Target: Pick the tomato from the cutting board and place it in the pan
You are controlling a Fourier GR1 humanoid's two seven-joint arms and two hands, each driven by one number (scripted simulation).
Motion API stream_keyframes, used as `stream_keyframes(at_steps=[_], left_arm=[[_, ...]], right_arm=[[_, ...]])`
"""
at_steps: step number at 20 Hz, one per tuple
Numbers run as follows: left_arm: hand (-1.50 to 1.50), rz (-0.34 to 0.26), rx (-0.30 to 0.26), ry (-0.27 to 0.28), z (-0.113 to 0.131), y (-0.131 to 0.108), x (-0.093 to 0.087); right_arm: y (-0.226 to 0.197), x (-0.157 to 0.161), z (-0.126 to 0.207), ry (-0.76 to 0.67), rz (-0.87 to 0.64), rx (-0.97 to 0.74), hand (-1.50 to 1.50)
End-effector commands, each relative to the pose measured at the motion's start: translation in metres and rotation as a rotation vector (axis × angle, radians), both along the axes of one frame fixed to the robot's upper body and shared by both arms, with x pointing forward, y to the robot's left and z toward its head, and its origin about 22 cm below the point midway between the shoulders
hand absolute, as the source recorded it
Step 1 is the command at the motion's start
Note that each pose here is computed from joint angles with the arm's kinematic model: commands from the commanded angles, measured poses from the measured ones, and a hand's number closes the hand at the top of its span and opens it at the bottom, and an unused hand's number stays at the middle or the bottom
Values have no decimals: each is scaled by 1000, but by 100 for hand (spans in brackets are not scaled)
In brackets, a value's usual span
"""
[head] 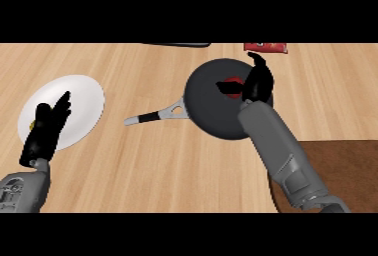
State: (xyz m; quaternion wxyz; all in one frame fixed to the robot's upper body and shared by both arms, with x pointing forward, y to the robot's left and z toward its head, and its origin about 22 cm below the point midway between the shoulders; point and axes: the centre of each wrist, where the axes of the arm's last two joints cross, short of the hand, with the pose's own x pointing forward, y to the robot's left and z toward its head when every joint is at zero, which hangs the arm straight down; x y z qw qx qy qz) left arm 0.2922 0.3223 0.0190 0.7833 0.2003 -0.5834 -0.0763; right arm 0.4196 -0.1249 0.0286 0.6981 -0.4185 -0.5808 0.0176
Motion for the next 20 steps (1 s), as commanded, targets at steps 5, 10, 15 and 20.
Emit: stream_keyframes(at_steps=[5, 10, 15, 20], left_arm=[[0, -13, 13, 11, -2, -7, 5], [0, 30, 10, 9, 2, 27, -6], [0, 55, -1, 23, -12, 11, -20], [0, 122, 9, 42, -13, 43, -39]], right_arm=[[-1, 7, 11, -241, -81, 43, -150], [-6, 9, 11, -300, -172, 91, -150], [-22, -3, -8, -312, -242, 105, -150], [-37, -27, -17, -353, -268, 149, -150]])
